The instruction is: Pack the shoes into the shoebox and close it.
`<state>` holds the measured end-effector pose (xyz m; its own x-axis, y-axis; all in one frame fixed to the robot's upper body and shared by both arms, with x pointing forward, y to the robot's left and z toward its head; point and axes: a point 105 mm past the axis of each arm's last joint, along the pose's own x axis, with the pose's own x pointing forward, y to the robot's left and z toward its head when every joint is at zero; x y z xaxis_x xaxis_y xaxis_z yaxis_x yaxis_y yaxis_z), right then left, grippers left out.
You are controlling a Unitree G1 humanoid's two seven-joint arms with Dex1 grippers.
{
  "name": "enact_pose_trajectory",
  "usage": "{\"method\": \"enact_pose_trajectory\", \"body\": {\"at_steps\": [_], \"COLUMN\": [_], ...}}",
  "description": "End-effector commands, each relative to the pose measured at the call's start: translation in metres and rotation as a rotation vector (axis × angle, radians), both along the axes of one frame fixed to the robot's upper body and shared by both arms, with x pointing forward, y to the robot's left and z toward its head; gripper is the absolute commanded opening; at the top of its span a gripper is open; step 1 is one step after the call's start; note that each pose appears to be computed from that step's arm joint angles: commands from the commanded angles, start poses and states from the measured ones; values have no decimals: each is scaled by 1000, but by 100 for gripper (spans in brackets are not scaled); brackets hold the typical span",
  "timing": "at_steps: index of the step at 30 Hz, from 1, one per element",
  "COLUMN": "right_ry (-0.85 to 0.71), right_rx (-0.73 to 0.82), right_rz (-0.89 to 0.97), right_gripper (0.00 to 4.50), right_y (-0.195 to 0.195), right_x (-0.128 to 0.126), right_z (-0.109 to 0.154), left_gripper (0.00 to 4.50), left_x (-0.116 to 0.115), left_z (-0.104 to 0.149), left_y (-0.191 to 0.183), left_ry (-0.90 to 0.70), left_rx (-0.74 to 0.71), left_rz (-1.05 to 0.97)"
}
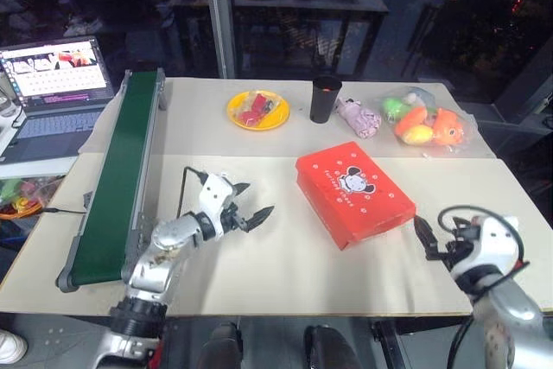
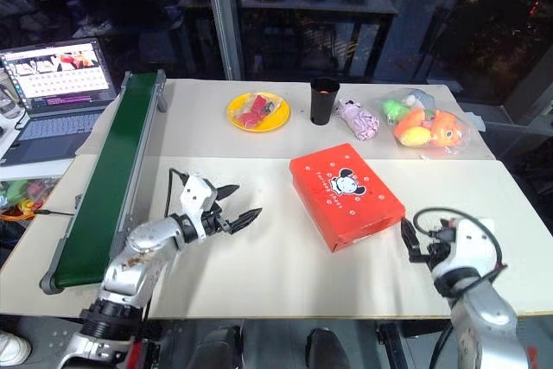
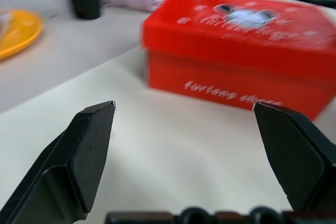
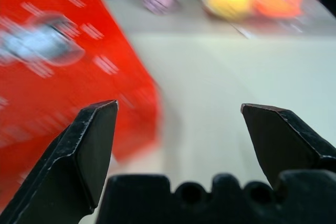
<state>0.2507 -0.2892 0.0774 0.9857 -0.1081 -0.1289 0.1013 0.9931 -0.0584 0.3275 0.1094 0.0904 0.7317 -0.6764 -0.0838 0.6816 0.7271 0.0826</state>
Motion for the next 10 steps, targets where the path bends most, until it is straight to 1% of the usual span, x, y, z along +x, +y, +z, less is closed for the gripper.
{"method": "enact_pose_trajectory", "body": {"at_steps": [1,4,6,8,10], "right_ry": [11,21,13,3,-3], "right_rx": [24,44,60,73,78], "right_rz": [-2,36,58,63,66], "right_gripper": [442,442,442,442,442], "right_y": [5,19,28,34,39], "right_x": [-10,-9,-5,-1,3], "right_z": [-28,-41,-44,-46,-48], "left_gripper": [450,450,450,450,450], "left_x": [-3,-7,-7,-4,-6], "left_z": [-11,-30,-36,-47,-58], "left_y": [12,23,31,42,48], "left_ry": [-36,-25,-27,8,29], "left_rx": [-1,16,12,1,24], "left_rz": [88,150,199,269,294]}}
